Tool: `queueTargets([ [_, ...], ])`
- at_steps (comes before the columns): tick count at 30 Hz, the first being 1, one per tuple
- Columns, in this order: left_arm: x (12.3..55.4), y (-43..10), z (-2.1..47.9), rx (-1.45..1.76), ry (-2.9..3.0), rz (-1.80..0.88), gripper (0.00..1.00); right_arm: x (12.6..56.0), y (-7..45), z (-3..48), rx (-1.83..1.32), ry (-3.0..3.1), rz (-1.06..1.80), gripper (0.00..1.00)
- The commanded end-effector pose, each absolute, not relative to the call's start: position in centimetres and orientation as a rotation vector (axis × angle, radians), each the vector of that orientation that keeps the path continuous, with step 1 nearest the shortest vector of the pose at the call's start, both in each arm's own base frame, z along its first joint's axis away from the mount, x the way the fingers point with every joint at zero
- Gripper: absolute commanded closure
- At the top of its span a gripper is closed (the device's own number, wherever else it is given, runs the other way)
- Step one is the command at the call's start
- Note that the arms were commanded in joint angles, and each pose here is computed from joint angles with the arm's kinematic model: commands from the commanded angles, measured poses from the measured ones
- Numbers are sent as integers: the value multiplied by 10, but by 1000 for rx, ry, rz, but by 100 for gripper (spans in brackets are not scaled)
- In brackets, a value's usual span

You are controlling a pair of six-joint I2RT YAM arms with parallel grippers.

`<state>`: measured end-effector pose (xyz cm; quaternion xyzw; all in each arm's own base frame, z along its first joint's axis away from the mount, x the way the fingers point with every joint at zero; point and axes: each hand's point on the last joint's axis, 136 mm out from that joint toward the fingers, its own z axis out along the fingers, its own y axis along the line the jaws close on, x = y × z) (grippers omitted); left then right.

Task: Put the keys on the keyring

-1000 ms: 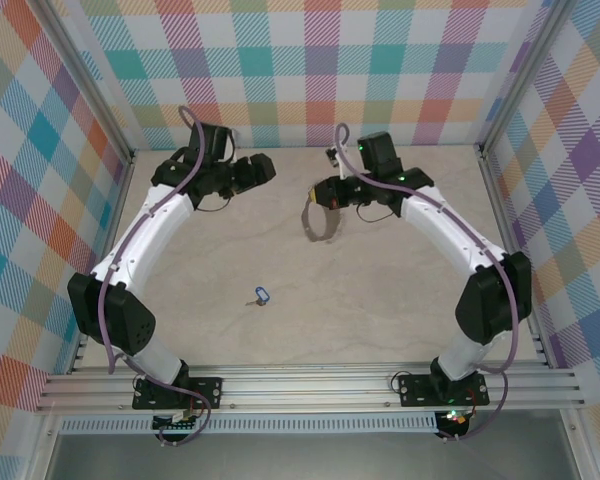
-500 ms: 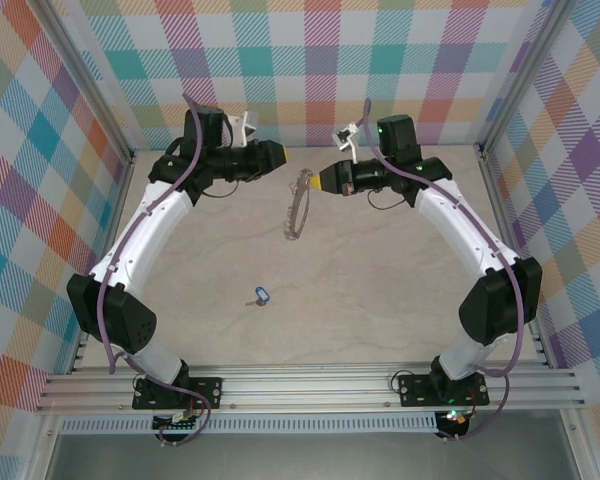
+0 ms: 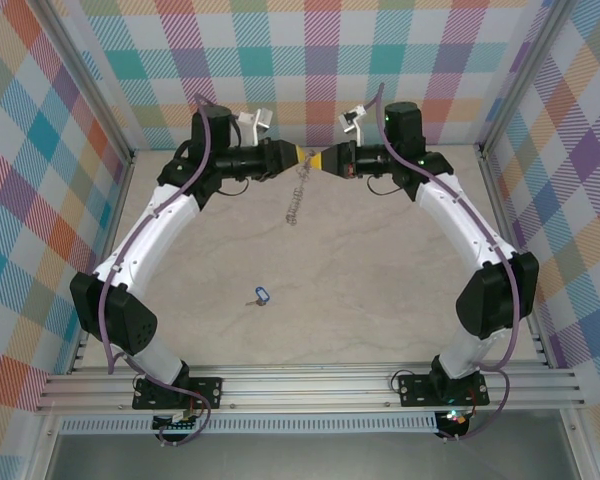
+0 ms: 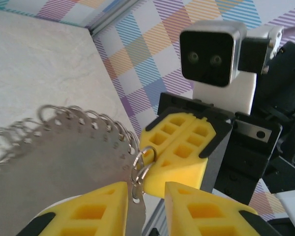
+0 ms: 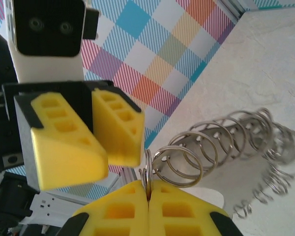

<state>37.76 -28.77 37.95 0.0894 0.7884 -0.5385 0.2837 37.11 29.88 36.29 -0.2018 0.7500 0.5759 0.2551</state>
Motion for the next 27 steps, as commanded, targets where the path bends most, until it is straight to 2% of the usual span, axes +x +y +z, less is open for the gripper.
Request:
queueTargets([
  [1,364,-297,399,303,2035,-1499,74,374,301,385,-559,1967,1597,100],
  [16,360,-296,395,289,2032,-1476,77,375,299,381,-490,1983,1625,100],
  [23,364,-278,403,214,1993,-1344,69,373,296,376,-466,1999,1603,100],
  [27,366,-277,405,200,1982,-1334,68,371,296,380,-469,1992,1615,100],
])
